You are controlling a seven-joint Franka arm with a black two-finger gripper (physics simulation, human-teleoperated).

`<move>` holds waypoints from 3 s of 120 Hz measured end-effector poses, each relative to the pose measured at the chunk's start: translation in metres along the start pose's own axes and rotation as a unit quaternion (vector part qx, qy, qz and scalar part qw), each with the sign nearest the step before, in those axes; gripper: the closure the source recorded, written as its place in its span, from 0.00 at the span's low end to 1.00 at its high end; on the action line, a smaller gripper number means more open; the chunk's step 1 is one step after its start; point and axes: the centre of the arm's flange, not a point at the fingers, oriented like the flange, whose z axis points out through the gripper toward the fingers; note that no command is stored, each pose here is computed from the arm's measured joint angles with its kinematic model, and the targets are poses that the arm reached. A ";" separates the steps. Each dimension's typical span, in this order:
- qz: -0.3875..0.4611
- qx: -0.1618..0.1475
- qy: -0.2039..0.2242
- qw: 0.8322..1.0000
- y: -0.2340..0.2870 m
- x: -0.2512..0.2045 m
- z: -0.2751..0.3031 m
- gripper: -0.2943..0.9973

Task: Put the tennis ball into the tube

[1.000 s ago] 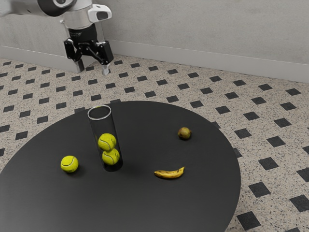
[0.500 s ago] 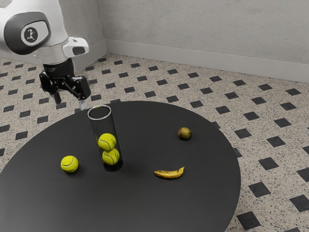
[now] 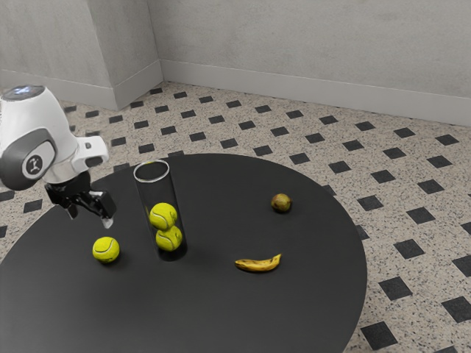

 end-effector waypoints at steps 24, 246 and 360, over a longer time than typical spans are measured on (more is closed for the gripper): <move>-0.003 0.001 0.009 1.000 -0.032 0.011 0.061 0.23; 0.009 0.015 0.079 0.997 -0.063 0.060 -0.004 0.57; 0.076 -0.071 0.019 0.994 0.041 0.146 -0.067 0.57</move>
